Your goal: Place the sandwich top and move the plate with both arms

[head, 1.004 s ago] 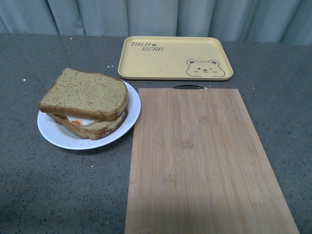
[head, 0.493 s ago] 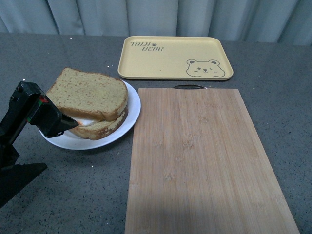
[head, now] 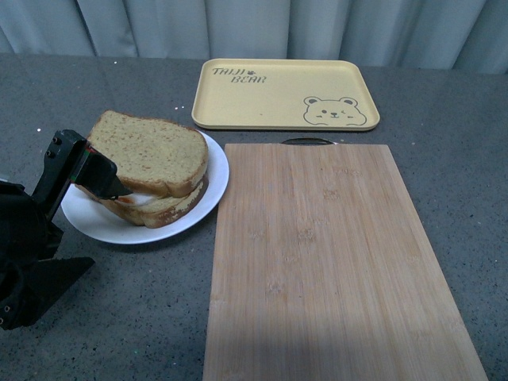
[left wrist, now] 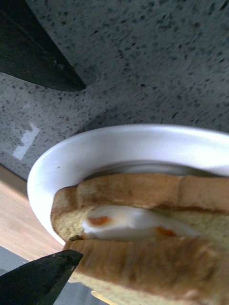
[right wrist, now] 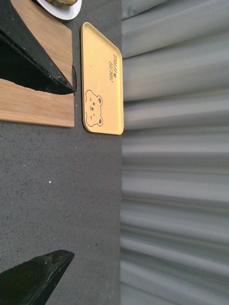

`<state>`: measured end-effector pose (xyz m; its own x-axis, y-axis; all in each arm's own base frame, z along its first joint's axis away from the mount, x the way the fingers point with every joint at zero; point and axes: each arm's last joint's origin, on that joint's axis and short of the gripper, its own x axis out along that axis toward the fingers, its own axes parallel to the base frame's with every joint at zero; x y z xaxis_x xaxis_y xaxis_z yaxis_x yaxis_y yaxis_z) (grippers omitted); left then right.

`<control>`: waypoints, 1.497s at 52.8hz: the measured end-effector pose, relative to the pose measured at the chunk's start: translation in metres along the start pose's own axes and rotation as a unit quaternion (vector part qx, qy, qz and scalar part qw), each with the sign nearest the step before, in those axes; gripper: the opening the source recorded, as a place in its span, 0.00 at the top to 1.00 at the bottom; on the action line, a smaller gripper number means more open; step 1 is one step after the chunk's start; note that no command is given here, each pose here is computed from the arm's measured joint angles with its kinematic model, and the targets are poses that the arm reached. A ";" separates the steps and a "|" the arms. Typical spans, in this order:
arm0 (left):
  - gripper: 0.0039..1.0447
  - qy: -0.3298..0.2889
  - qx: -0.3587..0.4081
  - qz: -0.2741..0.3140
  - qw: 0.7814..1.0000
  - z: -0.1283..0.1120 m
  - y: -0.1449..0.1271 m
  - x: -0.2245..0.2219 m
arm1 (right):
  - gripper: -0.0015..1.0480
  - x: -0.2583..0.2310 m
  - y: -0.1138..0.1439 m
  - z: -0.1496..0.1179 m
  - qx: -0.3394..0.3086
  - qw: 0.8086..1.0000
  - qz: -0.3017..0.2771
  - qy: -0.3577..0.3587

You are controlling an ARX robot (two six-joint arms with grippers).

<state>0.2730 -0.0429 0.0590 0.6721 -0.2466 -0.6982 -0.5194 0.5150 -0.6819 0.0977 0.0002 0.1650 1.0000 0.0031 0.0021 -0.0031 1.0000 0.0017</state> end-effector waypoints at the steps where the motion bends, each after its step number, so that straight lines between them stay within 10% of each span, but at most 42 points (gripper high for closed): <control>1: 0.06 -0.001 -0.001 0.001 1.000 0.001 0.000 0.001 | 0.09 0.000 0.000 0.000 0.000 1.000 0.000 0.000; 12: 0.06 -0.010 -0.019 0.005 1.000 0.010 0.004 0.009 | 0.09 0.000 0.000 0.000 0.000 1.000 0.000 0.000; 41: 0.95 -0.014 -0.057 0.002 0.998 0.023 0.010 0.023 | 0.09 0.000 0.000 0.000 0.000 1.000 0.000 0.000; 79: 0.97 -0.029 -0.096 -0.181 0.978 0.017 -0.015 0.012 | 0.09 0.000 0.000 0.000 0.000 1.000 0.000 0.000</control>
<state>0.2979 -0.0399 0.0649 0.8562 -0.3350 -0.3934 -0.3278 0.2365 -0.9147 0.0977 0.0002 0.1649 1.0000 0.0031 0.0017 -0.0031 1.0000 0.0017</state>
